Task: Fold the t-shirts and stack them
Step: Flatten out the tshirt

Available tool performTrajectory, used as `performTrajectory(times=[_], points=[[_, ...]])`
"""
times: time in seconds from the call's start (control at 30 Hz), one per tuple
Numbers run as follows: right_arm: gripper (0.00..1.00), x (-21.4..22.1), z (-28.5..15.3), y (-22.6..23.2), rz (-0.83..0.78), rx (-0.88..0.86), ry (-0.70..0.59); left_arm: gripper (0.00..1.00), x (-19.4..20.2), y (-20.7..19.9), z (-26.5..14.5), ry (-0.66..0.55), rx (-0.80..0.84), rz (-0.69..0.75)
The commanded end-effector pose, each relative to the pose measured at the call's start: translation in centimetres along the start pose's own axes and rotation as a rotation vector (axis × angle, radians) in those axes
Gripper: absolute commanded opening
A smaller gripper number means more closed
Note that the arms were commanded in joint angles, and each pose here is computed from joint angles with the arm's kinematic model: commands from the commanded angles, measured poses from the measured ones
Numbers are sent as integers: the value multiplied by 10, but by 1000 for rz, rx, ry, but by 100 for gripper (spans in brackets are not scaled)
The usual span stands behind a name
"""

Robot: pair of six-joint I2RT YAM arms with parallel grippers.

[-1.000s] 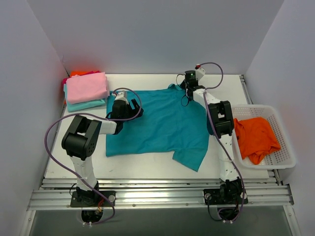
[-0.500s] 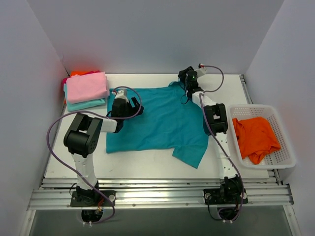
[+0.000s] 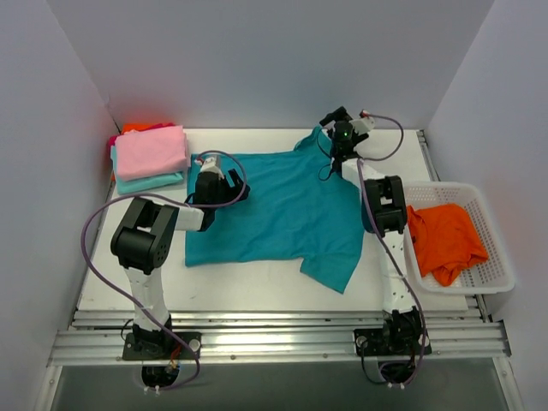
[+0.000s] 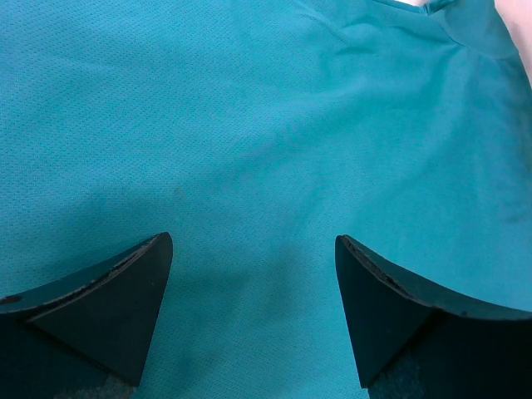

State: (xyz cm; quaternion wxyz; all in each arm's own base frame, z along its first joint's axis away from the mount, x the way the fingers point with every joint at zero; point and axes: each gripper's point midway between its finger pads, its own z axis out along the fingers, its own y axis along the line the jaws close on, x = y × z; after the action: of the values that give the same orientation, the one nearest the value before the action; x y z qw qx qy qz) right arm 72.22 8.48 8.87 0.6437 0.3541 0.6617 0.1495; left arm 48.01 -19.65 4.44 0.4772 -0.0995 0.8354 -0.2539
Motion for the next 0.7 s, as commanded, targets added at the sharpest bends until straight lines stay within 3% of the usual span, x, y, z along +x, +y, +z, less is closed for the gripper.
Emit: performTrajectory(times=[0.0,0.13,0.17,0.2,0.23,0.27,0.3,0.5,0.67], points=[[100,-115,-30,76,52,-115,-226,89,-9,-5,-3,-7,8,3],[96,-155,-78,84,40,-120,-260,89,-20,-13,-10,-22,16,7],[93,-139,-84,73,6,-99,-216,89,-22,-15,-11,-21,15,8],[81,-138,-88,73,-8,-97,-193,89,-25,-19,-13,-28,24,4],[55,-139,-93,77,-13,-106,-171,89,-26,-22,-14,-26,31,3],[22,-129,-94,73,-28,-95,-122,89,-25,-26,-15,-25,38,2],[0,-118,-94,72,-34,-99,-81,89,-25,-29,-16,-26,45,-4],[0,-38,-71,58,-71,-97,182,88,-14,-41,-29,-18,63,-9],[0,9,-61,53,-58,-107,295,88,-13,-41,-39,-23,59,-7]])
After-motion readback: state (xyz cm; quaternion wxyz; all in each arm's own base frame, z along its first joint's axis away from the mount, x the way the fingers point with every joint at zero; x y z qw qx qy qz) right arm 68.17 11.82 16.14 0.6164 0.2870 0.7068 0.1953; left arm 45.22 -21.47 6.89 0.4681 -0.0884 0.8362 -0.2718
